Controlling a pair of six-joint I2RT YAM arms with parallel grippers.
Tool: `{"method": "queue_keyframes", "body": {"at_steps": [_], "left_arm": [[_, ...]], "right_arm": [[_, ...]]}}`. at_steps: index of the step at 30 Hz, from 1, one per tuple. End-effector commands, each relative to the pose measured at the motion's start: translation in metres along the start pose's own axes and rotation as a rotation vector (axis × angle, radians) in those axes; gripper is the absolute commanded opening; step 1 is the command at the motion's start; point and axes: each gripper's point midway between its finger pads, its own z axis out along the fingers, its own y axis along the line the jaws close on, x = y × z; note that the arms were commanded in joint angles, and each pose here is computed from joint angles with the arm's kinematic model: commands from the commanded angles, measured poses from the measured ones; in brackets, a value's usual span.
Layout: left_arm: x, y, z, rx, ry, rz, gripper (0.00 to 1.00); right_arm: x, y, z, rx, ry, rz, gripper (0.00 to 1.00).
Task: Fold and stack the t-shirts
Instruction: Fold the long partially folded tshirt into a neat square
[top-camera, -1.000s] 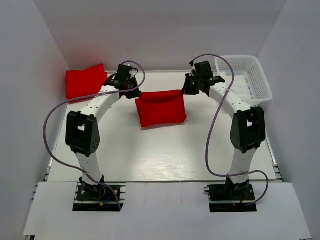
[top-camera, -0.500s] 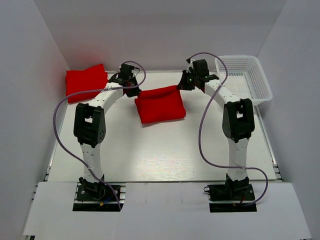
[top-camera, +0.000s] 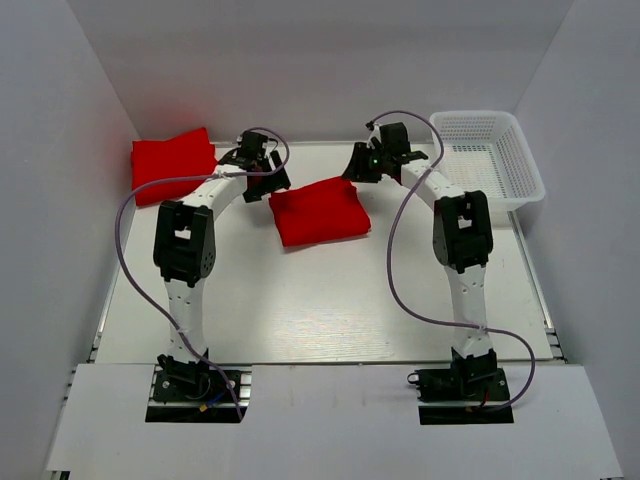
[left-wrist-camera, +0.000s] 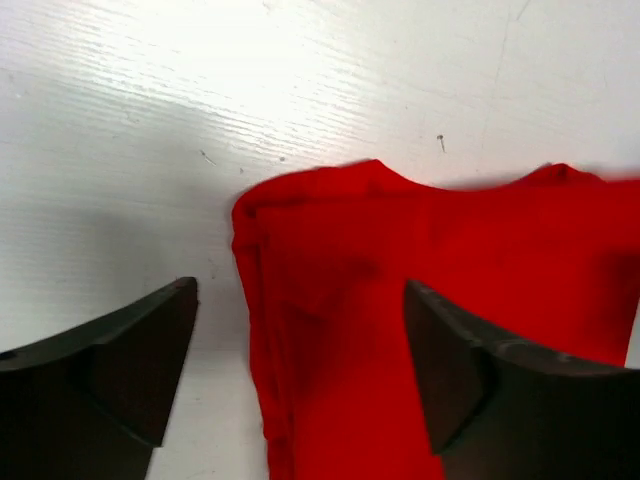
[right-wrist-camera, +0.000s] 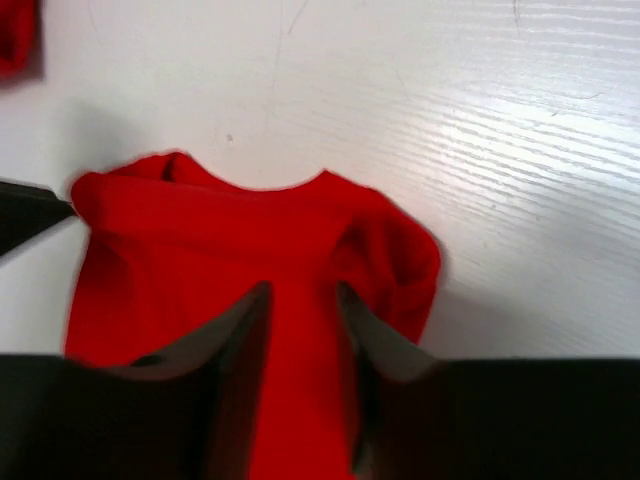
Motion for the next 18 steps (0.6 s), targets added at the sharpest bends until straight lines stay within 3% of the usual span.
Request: {"method": "queue_keyframes", "body": {"at_steps": [1, 2, 3, 8, 13, 14, 18], "left_arm": [[-0.040, -0.004, -0.015, 0.010, -0.099, -0.027, 1.00], [-0.043, -0.006, -0.017, 0.013, -0.107, -0.013, 1.00], [-0.051, -0.010, -0.024, 0.025, -0.127, -0.014, 1.00], [-0.055, -0.019, -0.041, 0.088, -0.138, 0.077, 1.00], [-0.015, -0.050, -0.053, 0.257, -0.026, 0.205, 1.00], [-0.007, -0.066, -0.063, 0.359, 0.007, 0.213, 1.00], [0.031, -0.093, -0.081, 0.542, 0.062, 0.266, 1.00]], "right_arm": [[-0.043, 0.018, -0.006, -0.078, -0.095, -0.053, 0.50], [-0.044, 0.020, -0.007, -0.081, -0.095, -0.060, 0.62], [-0.046, 0.023, -0.008, -0.089, -0.099, -0.070, 0.90], [-0.059, 0.035, -0.031, -0.072, -0.135, -0.120, 0.90], [-0.038, 0.053, -0.064, -0.090, -0.102, -0.126, 0.90], [-0.014, 0.043, -0.061, -0.080, -0.049, -0.097, 0.90], [0.004, 0.057, -0.082, -0.131, -0.042, -0.053, 0.90]]}}
